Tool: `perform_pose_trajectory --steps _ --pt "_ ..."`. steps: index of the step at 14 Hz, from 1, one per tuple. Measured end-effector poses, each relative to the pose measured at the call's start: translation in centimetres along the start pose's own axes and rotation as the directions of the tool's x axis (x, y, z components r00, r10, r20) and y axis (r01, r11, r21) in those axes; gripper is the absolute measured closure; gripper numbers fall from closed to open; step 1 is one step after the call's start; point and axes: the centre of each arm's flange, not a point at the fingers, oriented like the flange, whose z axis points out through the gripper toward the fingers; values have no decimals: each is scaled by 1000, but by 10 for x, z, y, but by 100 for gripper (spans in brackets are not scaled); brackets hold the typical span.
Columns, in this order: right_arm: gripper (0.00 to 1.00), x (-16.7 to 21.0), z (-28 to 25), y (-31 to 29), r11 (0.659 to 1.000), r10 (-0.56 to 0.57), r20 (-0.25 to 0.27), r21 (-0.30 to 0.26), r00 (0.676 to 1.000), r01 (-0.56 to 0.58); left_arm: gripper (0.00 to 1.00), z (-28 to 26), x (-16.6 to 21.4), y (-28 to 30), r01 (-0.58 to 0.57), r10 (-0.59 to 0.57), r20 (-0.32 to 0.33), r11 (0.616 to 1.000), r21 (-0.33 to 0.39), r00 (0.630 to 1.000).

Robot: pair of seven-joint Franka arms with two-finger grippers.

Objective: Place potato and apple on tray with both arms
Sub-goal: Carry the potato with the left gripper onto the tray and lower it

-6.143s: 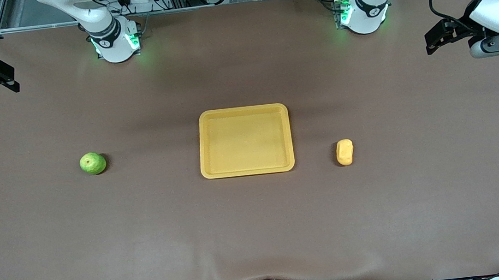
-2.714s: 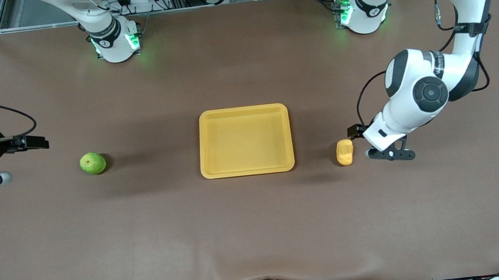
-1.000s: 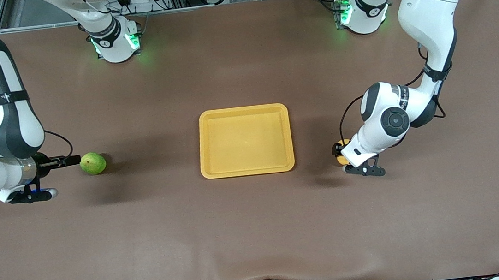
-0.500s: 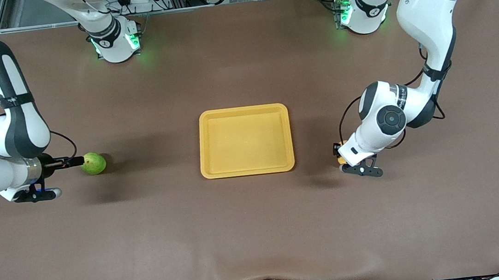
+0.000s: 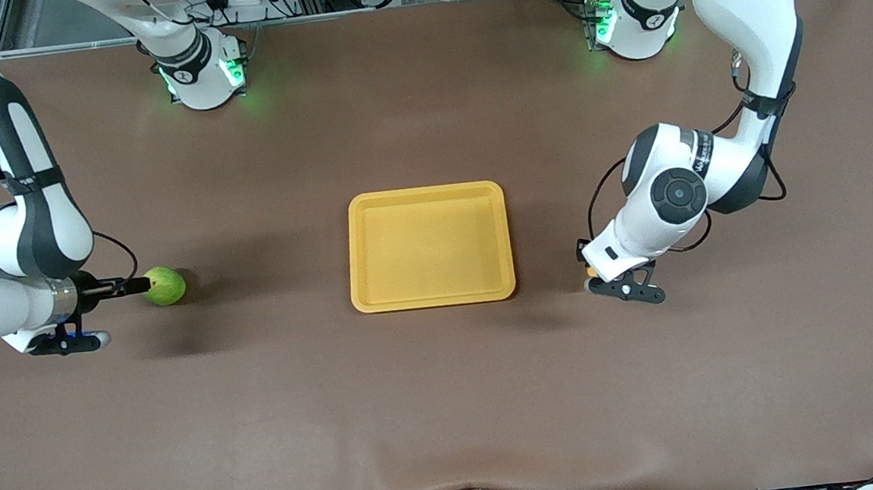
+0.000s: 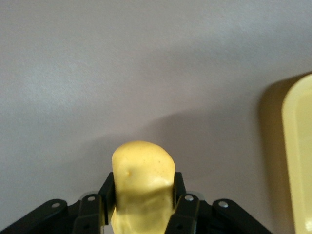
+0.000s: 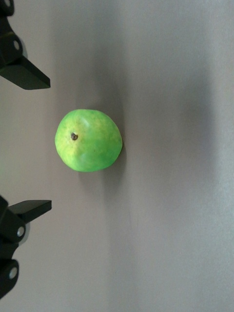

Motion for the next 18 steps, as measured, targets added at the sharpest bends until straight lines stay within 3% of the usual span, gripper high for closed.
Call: perform_pose_trajectory --steps 6,12,18 --pt "0 9 10 -3 1000 -7 -36 1 999 7 51 -10 3 61 124 -124 -12 992 -1 992" --pt "0 16 57 -1 1000 -5 -25 8 1000 5 51 0 7 136 255 -256 -18 967 -19 967" --pt "0 11 75 -5 998 20 -18 59 1000 -19 51 21 1 193 302 -303 -2 953 -20 953"
